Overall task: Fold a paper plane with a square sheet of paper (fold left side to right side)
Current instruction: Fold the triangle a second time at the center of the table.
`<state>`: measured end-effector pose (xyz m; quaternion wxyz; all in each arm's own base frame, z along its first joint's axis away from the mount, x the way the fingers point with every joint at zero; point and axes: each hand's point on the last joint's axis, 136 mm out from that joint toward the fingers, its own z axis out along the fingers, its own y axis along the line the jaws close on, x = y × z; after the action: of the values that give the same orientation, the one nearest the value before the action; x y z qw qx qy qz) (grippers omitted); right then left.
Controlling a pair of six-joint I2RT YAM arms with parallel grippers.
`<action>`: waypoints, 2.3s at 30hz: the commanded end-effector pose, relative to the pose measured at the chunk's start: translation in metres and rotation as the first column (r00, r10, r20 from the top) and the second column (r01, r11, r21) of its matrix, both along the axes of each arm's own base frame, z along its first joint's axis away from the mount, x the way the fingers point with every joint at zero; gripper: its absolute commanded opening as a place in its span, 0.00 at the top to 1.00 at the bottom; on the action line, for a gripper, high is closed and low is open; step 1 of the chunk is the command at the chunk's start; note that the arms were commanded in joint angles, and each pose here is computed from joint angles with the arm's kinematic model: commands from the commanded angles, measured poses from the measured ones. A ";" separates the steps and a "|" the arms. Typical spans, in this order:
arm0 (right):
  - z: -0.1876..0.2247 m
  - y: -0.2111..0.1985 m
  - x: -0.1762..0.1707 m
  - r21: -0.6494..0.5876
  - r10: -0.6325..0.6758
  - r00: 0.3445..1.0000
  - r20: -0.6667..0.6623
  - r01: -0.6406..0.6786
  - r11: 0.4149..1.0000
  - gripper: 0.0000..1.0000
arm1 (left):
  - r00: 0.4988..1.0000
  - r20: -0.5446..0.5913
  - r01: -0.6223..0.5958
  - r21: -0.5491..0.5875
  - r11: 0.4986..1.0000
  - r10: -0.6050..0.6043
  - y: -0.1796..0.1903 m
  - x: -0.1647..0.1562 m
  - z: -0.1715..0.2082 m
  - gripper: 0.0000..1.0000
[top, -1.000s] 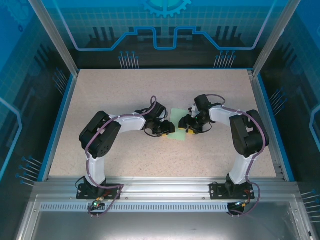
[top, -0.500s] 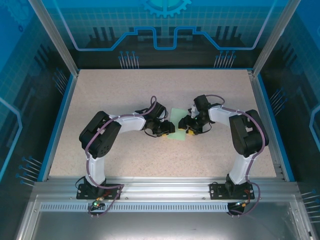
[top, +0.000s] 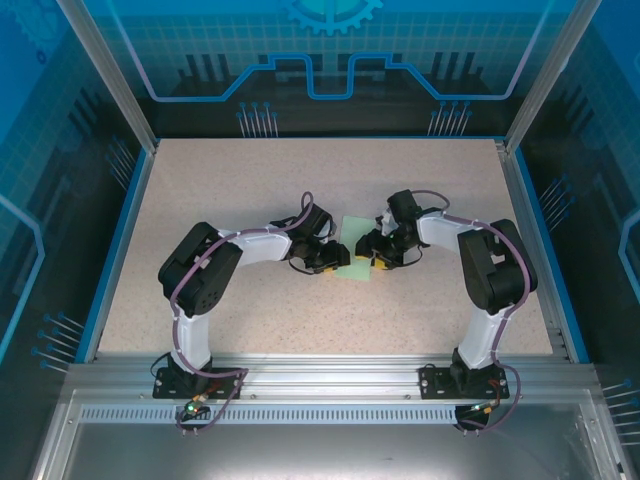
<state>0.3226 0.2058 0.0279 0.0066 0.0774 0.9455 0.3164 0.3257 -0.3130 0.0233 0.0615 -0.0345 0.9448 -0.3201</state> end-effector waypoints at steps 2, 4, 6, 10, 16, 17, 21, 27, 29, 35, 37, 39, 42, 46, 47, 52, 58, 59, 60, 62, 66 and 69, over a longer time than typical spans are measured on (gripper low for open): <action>0.017 0.012 0.001 0.058 0.010 0.999 0.041 -0.012 0.998 0.46 | 0.999 -0.036 0.015 0.050 0.999 -0.013 0.004 -0.015 -0.013 0.56; 0.018 0.013 0.003 0.063 0.009 0.999 0.047 -0.012 0.998 0.46 | 0.999 -0.033 0.014 0.048 0.999 -0.013 0.004 -0.015 -0.012 0.56; 0.019 0.013 0.004 0.067 0.009 0.999 0.050 -0.012 0.998 0.45 | 1.000 -0.027 0.015 0.046 0.999 -0.014 0.004 -0.014 -0.010 0.56; 0.012 0.008 0.005 0.040 -0.002 1.000 0.014 0.001 0.999 0.44 | 0.999 0.029 0.027 0.012 1.000 -0.028 0.001 -0.011 0.007 0.55; 0.004 0.003 0.004 0.028 -0.029 0.999 -0.034 0.030 0.999 0.44 | 0.977 0.202 0.087 -0.059 0.994 -0.073 -0.003 -0.008 0.049 0.47; 0.005 0.004 0.005 0.038 -0.035 0.999 -0.033 0.036 0.999 0.44 | 0.968 0.237 0.106 -0.064 0.992 -0.088 -0.004 -0.010 0.056 0.46; 0.012 0.005 0.015 0.064 -0.054 0.998 -0.029 0.055 0.996 0.44 | 0.910 0.378 0.207 -0.058 0.977 -0.171 -0.012 -0.025 0.079 0.41; 0.029 0.007 0.030 0.100 -0.075 0.997 -0.021 0.076 0.992 0.44 | 0.794 0.537 0.283 0.086 0.955 -0.283 -0.019 -0.051 0.096 0.36; 0.035 0.009 0.032 0.112 -0.076 0.997 -0.019 0.077 0.991 0.44 | 0.758 0.565 0.284 0.165 0.945 -0.327 -0.022 -0.056 0.095 0.35; 0.038 0.011 0.033 0.113 -0.077 0.997 -0.021 0.079 0.990 0.44 | 0.728 0.548 0.252 0.345 0.904 -0.412 -0.028 -0.050 0.080 0.32; 0.037 0.010 0.032 0.112 -0.077 0.997 -0.025 0.079 0.991 0.44 | 0.726 0.536 0.250 0.378 0.891 -0.431 -0.033 -0.047 0.076 0.32; 0.036 0.010 0.032 0.110 -0.078 0.997 -0.029 0.081 0.991 0.44 | 0.718 0.522 0.258 0.413 0.873 -0.460 -0.040 -0.045 0.070 0.31; 0.037 0.011 0.032 0.113 -0.078 0.997 -0.028 0.081 0.990 0.44 | 0.710 0.494 0.262 0.475 0.840 -0.501 -0.049 -0.043 0.060 0.29; 0.037 0.012 0.033 0.115 -0.078 0.997 -0.027 0.080 0.990 0.44 | 0.707 0.462 0.230 0.566 0.792 -0.536 -0.054 -0.035 0.048 0.28; 0.038 0.012 0.033 0.116 -0.077 0.997 -0.026 0.080 0.990 0.44 | 0.712 0.452 0.216 0.588 0.780 -0.538 -0.052 -0.033 0.045 0.28; 0.036 0.012 0.032 0.114 -0.078 0.997 -0.030 0.080 0.990 0.44 | 0.737 0.420 0.131 0.679 0.722 -0.529 -0.044 -0.019 0.032 0.28; 0.035 0.013 0.032 0.113 -0.075 0.997 -0.030 0.078 0.990 0.44 | 0.723 0.405 0.123 0.721 0.682 -0.559 -0.048 -0.016 0.027 0.38; 0.035 0.013 0.032 0.112 -0.075 0.997 -0.031 0.078 0.991 0.44 | 0.719 0.405 0.128 0.722 0.680 -0.565 -0.049 -0.017 0.027 0.40; 0.034 0.013 0.031 0.110 -0.075 0.997 -0.033 0.078 0.991 0.44 | 0.717 0.404 0.130 0.723 0.678 -0.568 -0.050 -0.018 0.027 0.42; 0.032 0.013 0.032 0.102 -0.074 0.997 -0.035 0.078 0.992 0.44 | 0.712 0.407 0.135 0.720 0.681 -0.572 -0.051 -0.019 0.029 0.49; 0.030 0.012 0.031 0.093 -0.072 0.997 -0.037 0.076 0.993 0.44 | 0.703 0.421 0.137 0.710 0.690 -0.574 -0.052 -0.021 0.036 0.61; 0.029 0.011 0.031 0.087 -0.072 0.997 -0.035 0.075 0.993 0.44 | 0.699 0.430 0.133 0.707 0.694 -0.572 -0.049 -0.022 0.041 0.68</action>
<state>0.3546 0.2161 0.0590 0.0124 0.1132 0.9253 0.3618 0.3046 -0.3627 0.0504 0.2975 0.2833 0.9117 0.0106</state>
